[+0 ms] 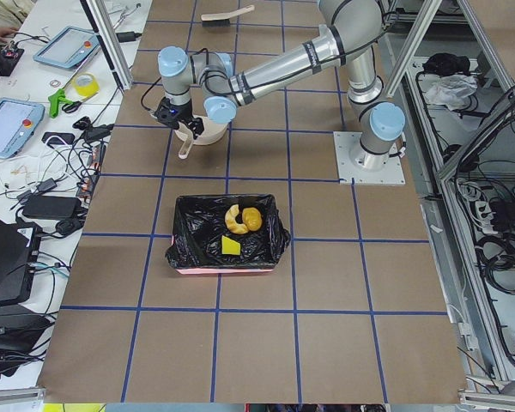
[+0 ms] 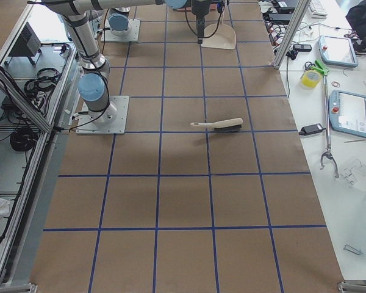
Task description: Sweep and dump trash into bin
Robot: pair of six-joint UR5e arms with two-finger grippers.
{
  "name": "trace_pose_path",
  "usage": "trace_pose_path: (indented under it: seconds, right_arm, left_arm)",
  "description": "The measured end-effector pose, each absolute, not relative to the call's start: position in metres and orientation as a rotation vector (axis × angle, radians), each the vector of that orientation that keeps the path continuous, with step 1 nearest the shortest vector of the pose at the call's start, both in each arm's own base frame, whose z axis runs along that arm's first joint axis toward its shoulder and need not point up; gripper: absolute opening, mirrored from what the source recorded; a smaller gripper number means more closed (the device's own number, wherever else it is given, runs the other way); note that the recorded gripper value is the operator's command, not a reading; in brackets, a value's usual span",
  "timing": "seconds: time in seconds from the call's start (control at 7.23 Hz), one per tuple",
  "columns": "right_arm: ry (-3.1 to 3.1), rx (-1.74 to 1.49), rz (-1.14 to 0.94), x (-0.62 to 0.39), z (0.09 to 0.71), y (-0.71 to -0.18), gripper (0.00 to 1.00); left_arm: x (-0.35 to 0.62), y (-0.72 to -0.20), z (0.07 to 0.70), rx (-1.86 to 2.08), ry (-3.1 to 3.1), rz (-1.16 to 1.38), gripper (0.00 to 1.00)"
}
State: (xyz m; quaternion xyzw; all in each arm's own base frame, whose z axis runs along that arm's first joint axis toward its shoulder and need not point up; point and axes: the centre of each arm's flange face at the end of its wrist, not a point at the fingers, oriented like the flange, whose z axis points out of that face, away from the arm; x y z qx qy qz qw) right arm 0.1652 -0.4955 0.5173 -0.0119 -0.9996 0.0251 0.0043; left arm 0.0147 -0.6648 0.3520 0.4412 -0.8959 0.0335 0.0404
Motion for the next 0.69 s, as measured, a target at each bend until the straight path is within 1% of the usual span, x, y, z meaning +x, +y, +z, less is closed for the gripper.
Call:
trace_pose_path:
  seconds: [0.28, 0.41, 0.69]
  right_arm:
    - [-3.119, -0.034, 0.083, 0.163, 0.518, -0.496, 1.0]
    - [-3.112, -0.025, 0.091, 0.162, 0.519, -0.496, 1.0]
    - [-3.12, 0.001, 0.11, 0.165, 0.526, -0.489, 1.0]
  left_arm:
    - [0.004, -0.645, 0.399, 0.982, -2.894, 0.188, 1.0]
    - [0.0, -0.63, 0.417, 0.805, -2.956, 0.186, 1.0]
    - [-0.01, -0.598, 0.44, 0.659, -2.996, 0.093, 1.0]
